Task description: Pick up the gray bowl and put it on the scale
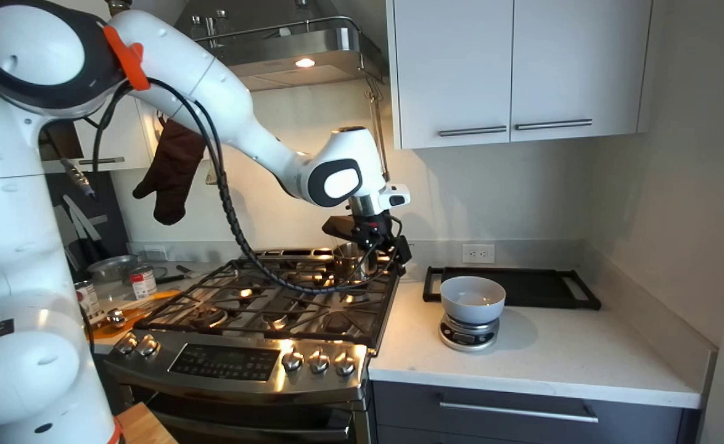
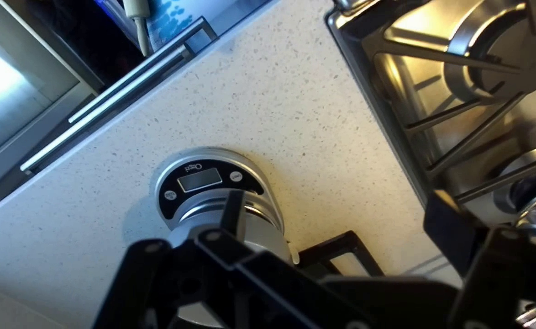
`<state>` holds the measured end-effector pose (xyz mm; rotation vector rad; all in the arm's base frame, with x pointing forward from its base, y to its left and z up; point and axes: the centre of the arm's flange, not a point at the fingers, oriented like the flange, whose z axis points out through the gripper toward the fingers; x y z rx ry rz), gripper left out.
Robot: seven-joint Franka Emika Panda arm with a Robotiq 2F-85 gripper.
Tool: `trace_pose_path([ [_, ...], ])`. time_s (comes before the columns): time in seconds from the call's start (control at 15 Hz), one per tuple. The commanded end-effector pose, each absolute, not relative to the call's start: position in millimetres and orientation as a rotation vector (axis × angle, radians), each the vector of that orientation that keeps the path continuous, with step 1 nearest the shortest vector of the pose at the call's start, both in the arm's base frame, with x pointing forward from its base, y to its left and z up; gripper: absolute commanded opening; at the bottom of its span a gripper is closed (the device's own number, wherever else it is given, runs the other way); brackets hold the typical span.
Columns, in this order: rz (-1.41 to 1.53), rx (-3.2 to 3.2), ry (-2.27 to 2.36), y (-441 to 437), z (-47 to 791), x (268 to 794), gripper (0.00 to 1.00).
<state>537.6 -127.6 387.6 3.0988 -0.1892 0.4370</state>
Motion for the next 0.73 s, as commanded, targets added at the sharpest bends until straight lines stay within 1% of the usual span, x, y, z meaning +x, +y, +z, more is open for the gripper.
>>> trace_pose_path([
  [0.0, 0.408, 3.094, -0.095, -107.1, 400.0, 491.7, 1.0],
  [0.2, 0.276, 3.046, -0.049, -96.4, 394.4, 474.2, 1.0],
  [0.27, 0.344, 3.076, -0.064, -106.4, 395.6, 497.9, 1.0],
  [0.4, 0.312, 3.057, -0.049, -103.0, 393.8, 488.4, 1.0],
  [0.67, 0.306, 3.055, -0.043, -102.2, 392.5, 485.9, 1.0],
])
